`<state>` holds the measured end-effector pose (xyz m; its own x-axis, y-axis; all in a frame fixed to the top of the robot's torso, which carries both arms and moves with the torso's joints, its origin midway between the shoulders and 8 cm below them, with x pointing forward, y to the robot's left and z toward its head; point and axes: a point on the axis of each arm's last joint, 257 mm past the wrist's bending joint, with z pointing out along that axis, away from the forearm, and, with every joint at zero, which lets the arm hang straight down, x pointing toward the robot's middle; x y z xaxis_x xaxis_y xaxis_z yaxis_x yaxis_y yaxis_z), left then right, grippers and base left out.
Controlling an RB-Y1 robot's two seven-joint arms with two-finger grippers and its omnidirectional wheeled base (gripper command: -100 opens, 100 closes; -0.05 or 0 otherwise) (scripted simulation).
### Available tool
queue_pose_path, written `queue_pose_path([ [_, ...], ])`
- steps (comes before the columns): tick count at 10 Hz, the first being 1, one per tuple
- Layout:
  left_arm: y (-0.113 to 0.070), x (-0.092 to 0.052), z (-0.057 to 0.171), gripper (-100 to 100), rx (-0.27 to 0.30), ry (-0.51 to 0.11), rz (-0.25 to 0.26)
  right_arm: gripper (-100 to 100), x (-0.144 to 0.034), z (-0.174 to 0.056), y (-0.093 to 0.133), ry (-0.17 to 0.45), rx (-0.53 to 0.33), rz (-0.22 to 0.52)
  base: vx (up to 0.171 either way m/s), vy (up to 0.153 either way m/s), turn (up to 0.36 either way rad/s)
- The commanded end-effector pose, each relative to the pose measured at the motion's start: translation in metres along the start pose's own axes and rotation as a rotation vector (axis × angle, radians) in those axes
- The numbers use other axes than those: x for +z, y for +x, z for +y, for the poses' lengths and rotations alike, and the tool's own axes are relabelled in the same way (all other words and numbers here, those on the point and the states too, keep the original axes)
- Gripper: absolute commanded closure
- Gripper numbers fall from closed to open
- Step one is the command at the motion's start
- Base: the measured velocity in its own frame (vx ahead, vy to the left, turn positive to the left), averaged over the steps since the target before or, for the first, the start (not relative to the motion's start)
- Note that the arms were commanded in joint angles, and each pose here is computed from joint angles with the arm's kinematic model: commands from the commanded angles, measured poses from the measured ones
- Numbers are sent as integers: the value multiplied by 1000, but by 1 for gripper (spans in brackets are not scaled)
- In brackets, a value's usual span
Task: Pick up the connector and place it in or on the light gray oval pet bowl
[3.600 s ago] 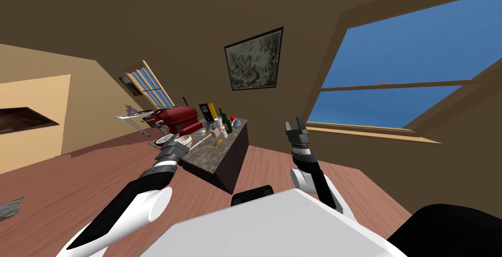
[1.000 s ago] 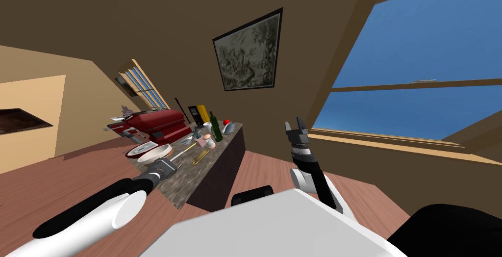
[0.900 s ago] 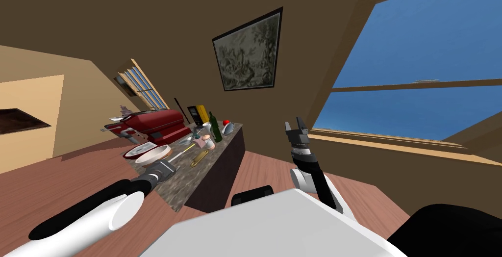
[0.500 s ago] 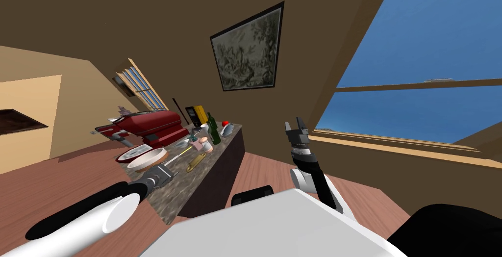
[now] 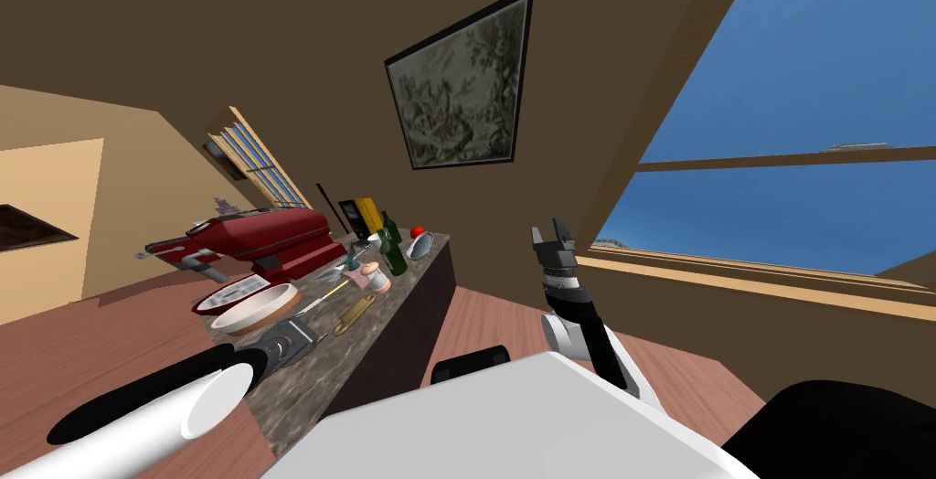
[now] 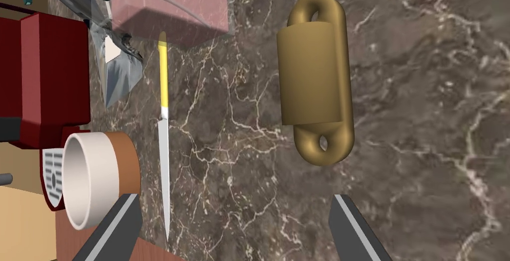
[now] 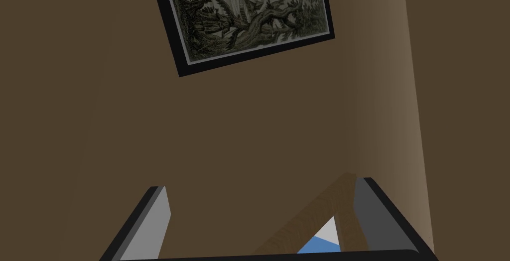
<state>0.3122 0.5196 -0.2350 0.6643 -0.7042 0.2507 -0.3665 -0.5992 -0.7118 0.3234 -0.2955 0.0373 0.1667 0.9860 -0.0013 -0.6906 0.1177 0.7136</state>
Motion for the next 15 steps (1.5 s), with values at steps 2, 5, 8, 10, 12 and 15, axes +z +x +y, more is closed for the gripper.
queue_pose_path([
  [2,-24,0,11,-100,-33,-72,-57,0,0,0,0,0,0,0,109,-28,-4],
  [5,-40,-2,25,-100,-54,-136,-105,0,0,0,0,0,0,0,99,-22,-4],
  [8,-57,-6,39,-100,-74,-202,-154,0,0,0,0,0,0,0,84,-11,-3],
  [10,-70,-10,49,-100,-93,-248,-193,0,0,0,0,0,0,0,113,-12,-6],
  [12,-83,-14,58,-100,-111,-295,-233,0,0,0,0,0,0,0,124,-22,-7],
  [15,-97,-22,72,-100,-128,-358,-281,0,0,0,0,0,0,0,109,-4,-5],
])
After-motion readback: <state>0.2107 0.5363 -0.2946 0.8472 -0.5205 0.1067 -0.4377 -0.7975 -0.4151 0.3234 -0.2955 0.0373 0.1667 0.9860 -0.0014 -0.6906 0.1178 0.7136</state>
